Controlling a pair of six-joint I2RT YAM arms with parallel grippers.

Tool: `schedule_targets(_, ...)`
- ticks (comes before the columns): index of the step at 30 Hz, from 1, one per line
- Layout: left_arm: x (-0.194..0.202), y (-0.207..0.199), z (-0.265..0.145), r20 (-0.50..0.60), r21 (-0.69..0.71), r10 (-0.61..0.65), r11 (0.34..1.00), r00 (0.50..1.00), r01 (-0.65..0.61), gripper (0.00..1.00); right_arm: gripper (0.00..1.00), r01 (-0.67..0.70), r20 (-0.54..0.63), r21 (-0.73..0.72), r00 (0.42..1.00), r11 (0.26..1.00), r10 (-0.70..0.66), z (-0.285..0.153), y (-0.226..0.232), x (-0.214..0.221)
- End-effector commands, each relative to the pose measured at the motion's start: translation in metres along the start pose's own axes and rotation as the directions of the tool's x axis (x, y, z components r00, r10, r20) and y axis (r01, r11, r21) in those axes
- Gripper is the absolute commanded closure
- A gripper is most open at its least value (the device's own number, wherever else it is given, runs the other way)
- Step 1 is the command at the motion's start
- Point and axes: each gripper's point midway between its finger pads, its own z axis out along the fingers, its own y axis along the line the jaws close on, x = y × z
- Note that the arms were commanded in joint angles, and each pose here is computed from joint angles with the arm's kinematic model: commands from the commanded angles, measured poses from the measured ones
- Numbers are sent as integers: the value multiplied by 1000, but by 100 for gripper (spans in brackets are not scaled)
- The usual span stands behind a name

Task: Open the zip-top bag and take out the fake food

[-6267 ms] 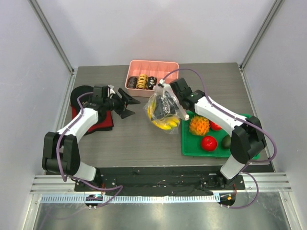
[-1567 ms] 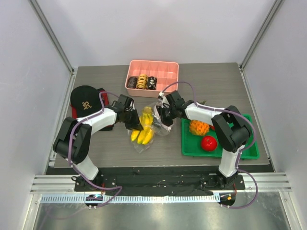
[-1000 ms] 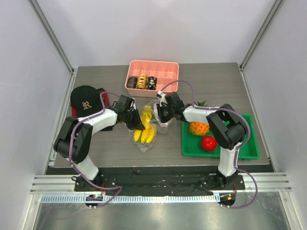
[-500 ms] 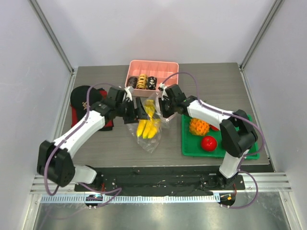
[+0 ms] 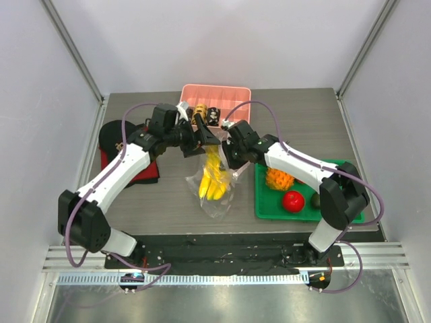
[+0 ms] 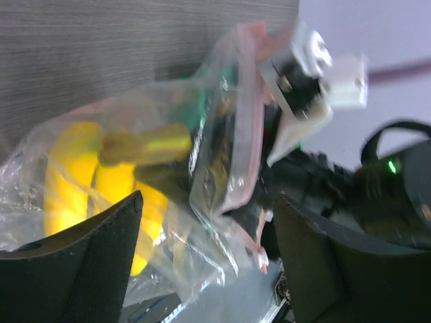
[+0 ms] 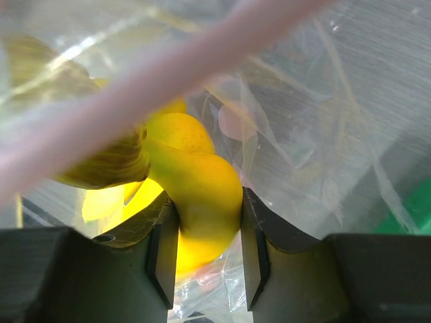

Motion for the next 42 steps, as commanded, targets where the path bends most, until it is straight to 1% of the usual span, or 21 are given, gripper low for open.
schedule_targets(1,-9,-4,9,-5,-26,-11,1000,1000,11,30,99,47,147,3,988,999,-47,-36,17,-40)
schedule_targets(2,-13,-6,9,1,-31,0,1000,1000,0,38,99,47,149,5,988,999,-47,-39,17,-40)
schedule_targets(4,-13,-1,8,7,-63,22,998,1000,-21,44,98,47,153,16,987,999,-49,-42,16,-41)
schedule_targets(5,-14,-2,7,10,-73,33,997,999,-32,51,98,45,153,17,987,999,-47,-44,16,-41)
schedule_targets(7,-13,5,5,1,-121,54,991,999,-54,58,98,44,160,14,986,999,-46,-48,17,-42)
schedule_targets(8,-19,7,3,25,-143,66,988,998,-62,73,99,45,167,10,985,999,-46,-51,18,-43)
schedule_targets(9,-21,7,3,35,-152,71,986,997,-65,83,99,49,166,13,985,999,-50,-52,17,-41)
schedule_targets(11,-25,6,-1,49,-165,82,984,995,-73,95,99,55,164,27,985,998,-58,-53,14,-40)
schedule_targets(13,-25,3,-1,51,-155,81,985,995,-72,100,99,70,150,41,986,997,-76,-54,11,-36)
schedule_targets(17,-25,11,-4,74,-182,76,981,994,-62,100,99,83,135,49,987,995,-89,-56,8,-32)
schedule_targets(18,-28,15,-6,99,-204,78,977,992,-57,100,99,76,155,92,984,993,-90,-59,1,-35)
schedule_targets(20,-27,25,-7,113,-245,58,969,992,-29,100,99,93,140,115,984,989,-109,-58,-9,-24)
schedule_targets(21,-27,31,-8,121,-268,55,963,991,-20,100,99,114,150,93,981,989,-127,-59,-6,-21)
schedule_targets(22,-27,34,-7,127,-274,50,962,991,-13,100,98,136,217,71,965,988,-148,-71,-1,-30)
schedule_targets(23,-29,33,-6,139,-268,46,963,989,-7,100,99,141,221,68,963,988,-153,-70,-5,-19)
schedule_targets(25,-27,39,-3,137,-280,41,960,990,-1,100,99,138,304,72,940,988,-154,-88,-4,-29)
schedule_targets(29,-20,45,-1,123,-279,29,960,992,6,100,99,87,367,127,921,988,-128,-102,-14,-39)
schedule_targets(35,0,40,11,45,-237,15,971,999,-4,100,99,29,480,62,876,998,-55,-117,3,-71)
schedule_targets(37,7,34,13,29,-230,39,973,999,-31,100,99,7,494,86,868,996,-48,-119,0,-78)
schedule_targets(38,9,31,13,26,-226,45,973,999,-38,100,99,-18,520,119,853,993,-47,-127,-5,-89)
schedule_targets(42,14,32,13,14,-240,61,969,998,-55,100,99,-22,554,171,829,985,-77,-143,-9,-104)
